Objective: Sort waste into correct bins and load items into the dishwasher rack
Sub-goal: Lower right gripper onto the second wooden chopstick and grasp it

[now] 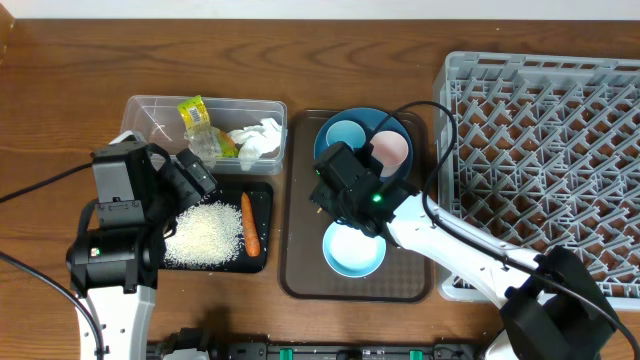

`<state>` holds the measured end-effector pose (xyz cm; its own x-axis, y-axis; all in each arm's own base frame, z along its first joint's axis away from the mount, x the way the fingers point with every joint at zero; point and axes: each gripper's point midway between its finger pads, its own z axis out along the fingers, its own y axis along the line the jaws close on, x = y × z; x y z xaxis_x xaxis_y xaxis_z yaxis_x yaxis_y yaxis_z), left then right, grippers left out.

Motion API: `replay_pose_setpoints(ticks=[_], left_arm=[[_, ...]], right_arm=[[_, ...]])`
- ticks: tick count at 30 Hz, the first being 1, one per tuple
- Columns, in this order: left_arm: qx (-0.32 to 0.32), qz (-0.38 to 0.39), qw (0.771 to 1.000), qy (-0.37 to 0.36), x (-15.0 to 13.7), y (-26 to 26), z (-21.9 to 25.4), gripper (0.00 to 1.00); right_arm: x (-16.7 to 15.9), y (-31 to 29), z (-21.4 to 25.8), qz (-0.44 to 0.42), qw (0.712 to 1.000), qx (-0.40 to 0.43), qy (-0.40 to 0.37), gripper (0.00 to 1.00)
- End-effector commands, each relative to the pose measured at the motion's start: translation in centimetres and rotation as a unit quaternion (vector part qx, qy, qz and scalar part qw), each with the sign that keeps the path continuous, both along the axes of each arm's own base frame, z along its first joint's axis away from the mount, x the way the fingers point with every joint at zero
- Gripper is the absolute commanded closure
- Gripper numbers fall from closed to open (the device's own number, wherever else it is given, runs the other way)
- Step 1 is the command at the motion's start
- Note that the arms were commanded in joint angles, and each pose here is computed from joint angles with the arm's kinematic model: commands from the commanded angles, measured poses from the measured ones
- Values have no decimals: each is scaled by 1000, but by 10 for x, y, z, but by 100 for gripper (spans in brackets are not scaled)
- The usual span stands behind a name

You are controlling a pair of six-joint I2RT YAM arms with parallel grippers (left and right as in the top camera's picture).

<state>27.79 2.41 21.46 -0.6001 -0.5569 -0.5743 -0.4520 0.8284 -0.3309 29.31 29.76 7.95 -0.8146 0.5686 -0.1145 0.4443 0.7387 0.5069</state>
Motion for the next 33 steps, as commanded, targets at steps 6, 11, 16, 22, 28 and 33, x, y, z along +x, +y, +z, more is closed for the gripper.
replay_pose_setpoints(ticks=[6,11,16,22,28,33], left_arm=[[8,0,1000,-9,2,3,9,1],[8,0,1000,-9,2,3,9,1],[8,0,1000,-9,2,3,9,1],[8,0,1000,-9,2,3,9,1],[8,0,1000,-9,2,3,9,1],[8,0,1000,-9,2,3,9,1]], right_arm=[[0,3,-4,-16,1000,9,5,50],[-3,4,-7,-12,1000,10,14,50],[-6,6,-15,-9,1000,5,23,50],[-11,12,-26,-3,999,3,34,52],[-12,12,-27,-2,999,1,36,73],[-12,12,-27,-2,999,1,36,87]])
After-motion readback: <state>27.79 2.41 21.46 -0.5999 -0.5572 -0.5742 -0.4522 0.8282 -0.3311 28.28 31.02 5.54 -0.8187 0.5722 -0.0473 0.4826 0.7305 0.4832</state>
